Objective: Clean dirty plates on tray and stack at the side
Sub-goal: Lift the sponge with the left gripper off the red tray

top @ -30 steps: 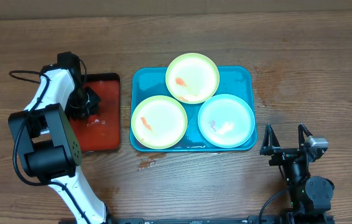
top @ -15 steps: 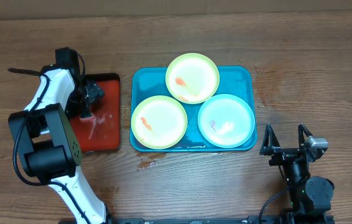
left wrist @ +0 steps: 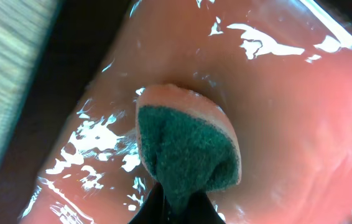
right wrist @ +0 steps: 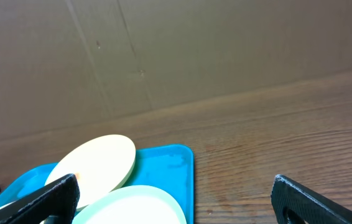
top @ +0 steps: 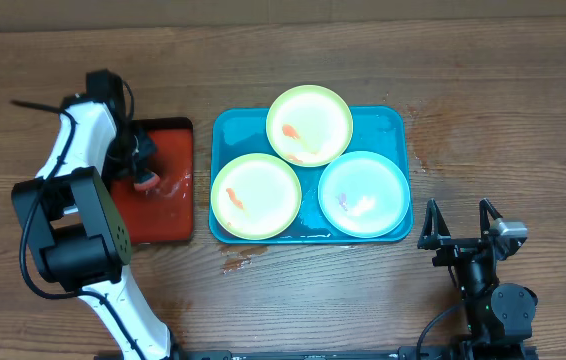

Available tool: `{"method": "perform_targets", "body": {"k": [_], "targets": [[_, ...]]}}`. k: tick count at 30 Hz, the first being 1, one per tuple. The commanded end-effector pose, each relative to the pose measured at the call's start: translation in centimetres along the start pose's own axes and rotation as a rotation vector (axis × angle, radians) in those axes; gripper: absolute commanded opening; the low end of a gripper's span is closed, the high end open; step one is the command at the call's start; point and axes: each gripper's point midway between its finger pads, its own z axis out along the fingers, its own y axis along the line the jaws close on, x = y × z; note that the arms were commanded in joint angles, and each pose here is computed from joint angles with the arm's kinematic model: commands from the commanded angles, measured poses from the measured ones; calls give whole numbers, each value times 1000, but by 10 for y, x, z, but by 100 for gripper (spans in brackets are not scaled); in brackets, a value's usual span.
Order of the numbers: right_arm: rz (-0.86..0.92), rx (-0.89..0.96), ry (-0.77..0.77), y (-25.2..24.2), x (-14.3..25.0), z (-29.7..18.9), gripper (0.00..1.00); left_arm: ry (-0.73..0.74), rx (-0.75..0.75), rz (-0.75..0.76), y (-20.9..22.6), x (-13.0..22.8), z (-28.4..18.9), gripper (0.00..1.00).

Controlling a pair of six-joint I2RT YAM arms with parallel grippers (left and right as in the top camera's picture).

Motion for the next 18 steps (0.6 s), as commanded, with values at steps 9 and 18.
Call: {"method": "perform_targets", "body": {"k": [9,18], "targets": [[-3,7,-4,-2,2,0,100,5,30,25,-1,-14,-116,4],[-3,7,-4,-2,2,0,100,57,15,26,-4,4,-30,4]]}}
